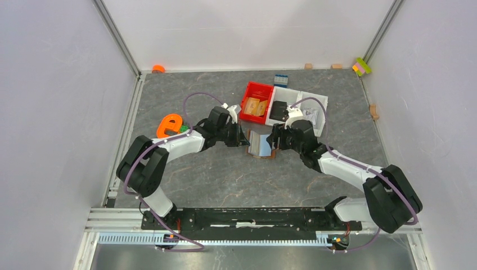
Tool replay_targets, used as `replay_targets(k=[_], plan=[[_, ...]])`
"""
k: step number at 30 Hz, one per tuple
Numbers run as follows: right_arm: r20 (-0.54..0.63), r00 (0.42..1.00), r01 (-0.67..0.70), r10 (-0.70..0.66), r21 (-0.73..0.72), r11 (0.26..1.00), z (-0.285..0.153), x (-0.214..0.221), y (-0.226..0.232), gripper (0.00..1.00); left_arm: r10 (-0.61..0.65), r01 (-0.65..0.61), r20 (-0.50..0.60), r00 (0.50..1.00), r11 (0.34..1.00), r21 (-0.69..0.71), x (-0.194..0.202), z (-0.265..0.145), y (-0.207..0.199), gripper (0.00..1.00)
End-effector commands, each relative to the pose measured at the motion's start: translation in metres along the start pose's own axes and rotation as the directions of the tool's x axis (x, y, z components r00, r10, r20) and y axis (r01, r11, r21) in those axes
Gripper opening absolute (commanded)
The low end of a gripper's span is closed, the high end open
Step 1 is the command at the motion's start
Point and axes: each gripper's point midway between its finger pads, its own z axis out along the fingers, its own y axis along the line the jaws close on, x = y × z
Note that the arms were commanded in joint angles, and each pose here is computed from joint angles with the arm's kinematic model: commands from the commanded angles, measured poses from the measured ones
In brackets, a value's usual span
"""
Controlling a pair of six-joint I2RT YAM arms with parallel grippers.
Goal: Take the credit cards out of the card holder
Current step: Open the card holder at the center of the board.
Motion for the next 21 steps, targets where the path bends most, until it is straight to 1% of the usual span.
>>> replay_targets(k=[1, 4, 7, 10, 12, 13, 14, 15, 17, 18, 19, 21], plan=[[0.019, 0.999, 0.042, -0.040, -0.119, 0.992, 0.001, -0.006, 0.025, 0.64, 0.070, -0.070, 0.034, 0.997, 0.997, 0.019, -0.014, 0.002, -0.009, 0.05], [-0.013, 0.999, 0.027, -0.031, -0.196, 0.980, 0.006, 0.001, 0.039, 0.52, 0.069, -0.069, 0.030, 0.997, 0.997, 0.017, -0.014, 0.003, -0.009, 0.05], [-0.062, 0.998, 0.011, -0.027, -0.237, 0.971, 0.012, 0.011, 0.046, 0.44, 0.064, -0.065, 0.020, 0.998, 0.998, 0.014, -0.012, 0.006, -0.007, 0.06], [-0.135, 0.991, -0.016, -0.017, -0.234, 0.972, 0.024, 0.027, 0.045, 0.35, 0.062, -0.062, 0.015, 0.998, 0.998, 0.014, -0.011, 0.008, -0.006, 0.06], [-0.187, 0.982, -0.029, -0.010, -0.202, 0.979, 0.032, 0.038, 0.039, 0.29, 0.060, -0.060, 0.009, 0.998, 0.998, 0.017, -0.010, 0.009, -0.005, 0.07], [-0.210, 0.978, -0.034, -0.006, -0.184, 0.982, 0.036, 0.044, 0.035, 0.28, 0.060, -0.060, 0.008, 0.998, 0.998, 0.023, -0.010, 0.010, -0.005, 0.08], [-0.223, 0.975, -0.037, -0.003, -0.176, 0.984, 0.038, 0.048, 0.034, 0.28, 0.059, -0.059, 0.008, 0.998, 0.998, 0.035, -0.010, 0.011, -0.007, 0.11], [-0.234, 0.972, -0.043, 0.002, -0.170, 0.984, 0.040, 0.050, 0.033, 0.27, 0.055, -0.056, 0.008, 0.998, 0.997, 0.047, -0.009, 0.012, -0.008, 0.16], [-0.253, 0.968, -0.051, 0.005, -0.174, 0.984, 0.043, 0.056, 0.033, 0.25, 0.049, -0.050, 0.012, 0.999, 0.995, 0.084, -0.008, 0.016, -0.012, 0.32], [-0.261, 0.965, -0.056, 0.008, -0.176, 0.983, 0.044, 0.058, 0.033, 0.25, 0.043, -0.044, 0.010, 0.999, 0.994, 0.103, -0.007, 0.017, -0.014, 0.41], [-0.264, 0.965, -0.059, 0.009, -0.181, 0.982, 0.045, 0.059, 0.034, 0.25, 0.040, -0.040, 0.006, 0.999, 0.992, 0.120, -0.006, 0.019, -0.015, 0.48], [-0.267, 0.964, -0.066, 0.014, -0.189, 0.980, 0.045, 0.060, 0.036, 0.25, 0.034, -0.033, -0.003, 0.999, 0.988, 0.149, -0.003, 0.023, -0.018, 0.53]])
